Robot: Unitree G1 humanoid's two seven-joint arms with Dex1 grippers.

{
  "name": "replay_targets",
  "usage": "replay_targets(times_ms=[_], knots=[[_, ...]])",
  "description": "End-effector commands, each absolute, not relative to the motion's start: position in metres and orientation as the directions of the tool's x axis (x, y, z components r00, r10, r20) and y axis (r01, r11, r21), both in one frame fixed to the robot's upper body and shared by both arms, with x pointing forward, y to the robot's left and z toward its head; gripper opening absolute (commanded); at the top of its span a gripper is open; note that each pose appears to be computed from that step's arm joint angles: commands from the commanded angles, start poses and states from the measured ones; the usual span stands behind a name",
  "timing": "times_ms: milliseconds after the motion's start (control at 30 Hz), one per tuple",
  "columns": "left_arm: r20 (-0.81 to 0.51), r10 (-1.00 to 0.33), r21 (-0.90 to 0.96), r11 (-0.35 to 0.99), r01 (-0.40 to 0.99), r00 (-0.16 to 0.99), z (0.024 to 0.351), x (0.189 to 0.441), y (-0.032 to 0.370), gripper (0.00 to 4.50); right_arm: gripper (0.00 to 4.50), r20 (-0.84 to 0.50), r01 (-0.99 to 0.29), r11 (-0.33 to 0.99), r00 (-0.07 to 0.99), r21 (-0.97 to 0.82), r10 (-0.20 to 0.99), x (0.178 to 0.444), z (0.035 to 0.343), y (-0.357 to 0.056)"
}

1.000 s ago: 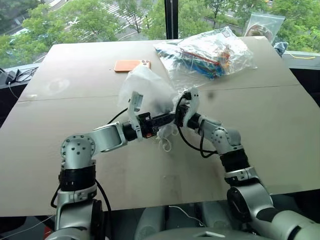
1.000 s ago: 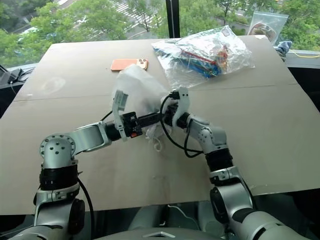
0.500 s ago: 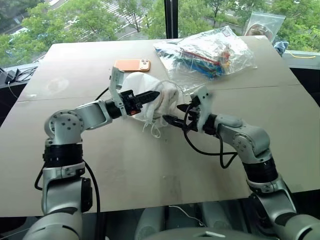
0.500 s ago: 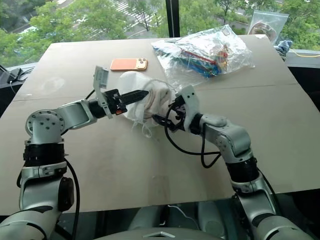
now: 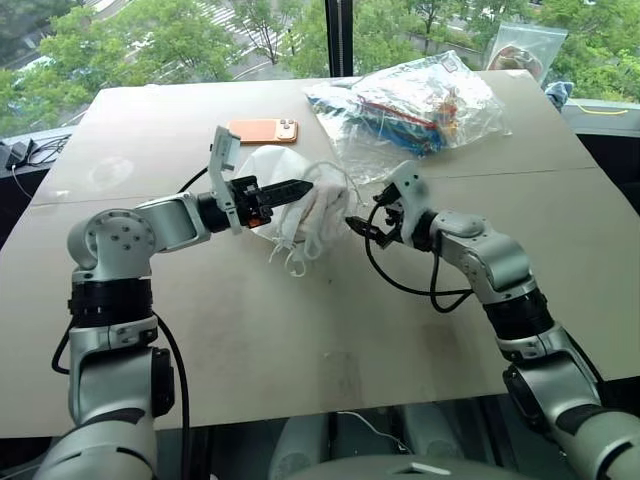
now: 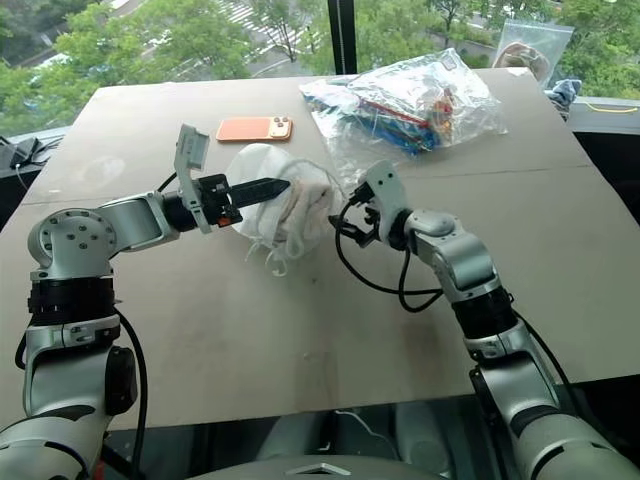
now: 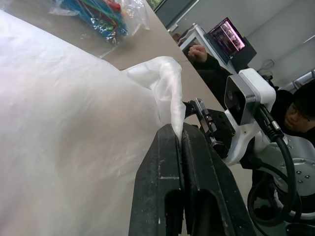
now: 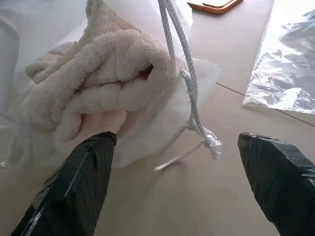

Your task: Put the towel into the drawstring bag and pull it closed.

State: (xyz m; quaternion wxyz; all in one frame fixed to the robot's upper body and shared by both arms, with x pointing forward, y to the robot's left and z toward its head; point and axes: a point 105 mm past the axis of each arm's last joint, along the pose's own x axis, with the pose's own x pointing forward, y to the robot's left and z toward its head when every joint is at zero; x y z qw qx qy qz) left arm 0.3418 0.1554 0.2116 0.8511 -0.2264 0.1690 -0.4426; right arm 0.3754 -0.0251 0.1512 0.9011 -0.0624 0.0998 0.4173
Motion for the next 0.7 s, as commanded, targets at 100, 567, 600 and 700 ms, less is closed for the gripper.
replay_targets(times_ms=[100,567,600,700], knots=[[-0.08,-0.826,-0.482,0.522,0.704,0.558,0.221,0.335,0.162,0.0,3.13,-0.22,-0.785,0.617,0.612,-0.055,0.76,0.384,0.156,-0.02],[-0.095,-0.818,-0.476,0.538,0.696,0.568,0.217,0.329,0.168,0.0,0.83,-0.262,-0.797,0.59,0.601,-0.129,0.755,0.39,0.15,-0.033],[-0.095,-0.818,-0.475,0.538,0.696,0.567,0.217,0.329,0.168,0.0,0.83,-0.262,-0.797,0.589,0.601,-0.131,0.755,0.391,0.15,-0.033],[-0.094,-0.818,-0.475,0.538,0.696,0.568,0.217,0.329,0.169,0.0,0.83,-0.254,-0.803,0.581,0.594,-0.133,0.763,0.391,0.153,-0.031]])
